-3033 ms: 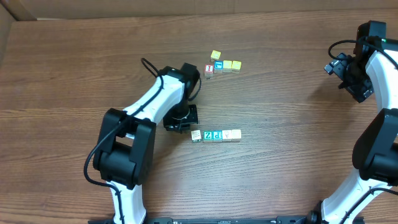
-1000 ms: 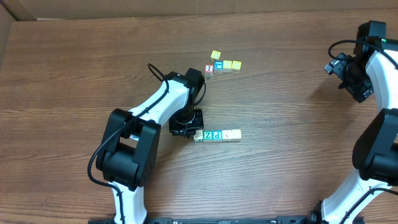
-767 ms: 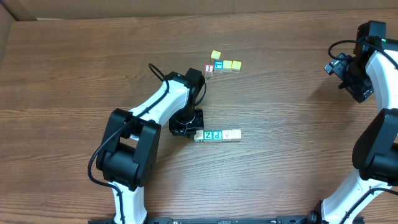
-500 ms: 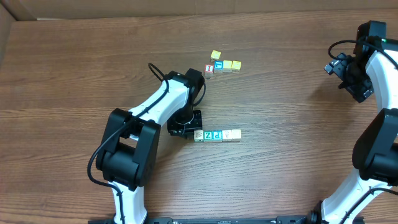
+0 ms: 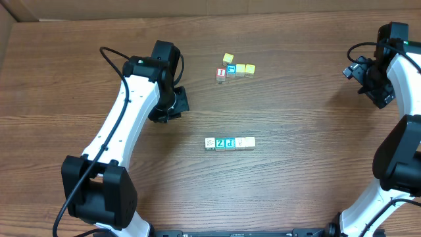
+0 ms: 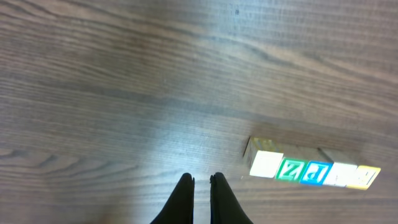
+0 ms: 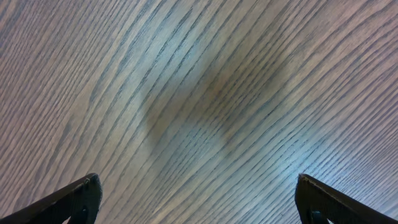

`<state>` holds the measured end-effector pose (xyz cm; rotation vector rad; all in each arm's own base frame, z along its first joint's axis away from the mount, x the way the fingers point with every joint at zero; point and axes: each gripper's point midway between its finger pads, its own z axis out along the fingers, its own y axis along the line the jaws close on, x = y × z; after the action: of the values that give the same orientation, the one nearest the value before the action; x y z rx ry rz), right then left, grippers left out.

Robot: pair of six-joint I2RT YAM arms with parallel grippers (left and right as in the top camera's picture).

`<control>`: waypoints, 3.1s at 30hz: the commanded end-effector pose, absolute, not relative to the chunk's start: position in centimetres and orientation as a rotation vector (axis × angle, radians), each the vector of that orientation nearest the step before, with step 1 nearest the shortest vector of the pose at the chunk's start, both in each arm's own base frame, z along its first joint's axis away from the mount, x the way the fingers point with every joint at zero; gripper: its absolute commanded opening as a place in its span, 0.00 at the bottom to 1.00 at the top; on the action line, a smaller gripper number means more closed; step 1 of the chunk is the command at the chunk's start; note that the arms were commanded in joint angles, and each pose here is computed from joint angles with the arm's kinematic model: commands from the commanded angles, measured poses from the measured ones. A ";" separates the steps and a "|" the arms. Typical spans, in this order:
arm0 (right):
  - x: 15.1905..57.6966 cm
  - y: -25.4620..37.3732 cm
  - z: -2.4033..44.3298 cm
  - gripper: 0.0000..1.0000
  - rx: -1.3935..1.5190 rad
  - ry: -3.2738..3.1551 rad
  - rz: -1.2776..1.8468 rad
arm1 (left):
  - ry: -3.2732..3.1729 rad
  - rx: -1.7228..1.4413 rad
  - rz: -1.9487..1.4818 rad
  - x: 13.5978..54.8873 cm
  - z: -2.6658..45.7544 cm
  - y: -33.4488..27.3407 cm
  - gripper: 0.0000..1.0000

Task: Flip 5 blocks

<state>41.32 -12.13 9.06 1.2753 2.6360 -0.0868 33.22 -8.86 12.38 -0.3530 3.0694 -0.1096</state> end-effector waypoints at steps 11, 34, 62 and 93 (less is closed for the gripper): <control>42.2 -9.5 10.6 1.00 1.249 2.643 0.153 | 3.148 -0.269 -0.109 31.0 8.5 -9.1 0.04; 32.1 6.6 10.5 0.04 0.596 3.219 0.100 | 3.196 -0.186 -0.078 27.9 10.0 -10.7 0.04; 29.6 13.4 5.6 0.04 0.372 2.999 0.166 | 3.143 -0.303 -0.168 28.6 5.0 -9.8 0.04; 28.1 15.3 1.4 0.04 0.699 3.014 0.366 | 3.169 -0.268 -0.133 28.6 1.6 -11.8 0.04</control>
<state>27.96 14.59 1.41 0.6926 3.0170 0.3188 28.94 -12.51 2.57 -0.2236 3.1580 -0.2157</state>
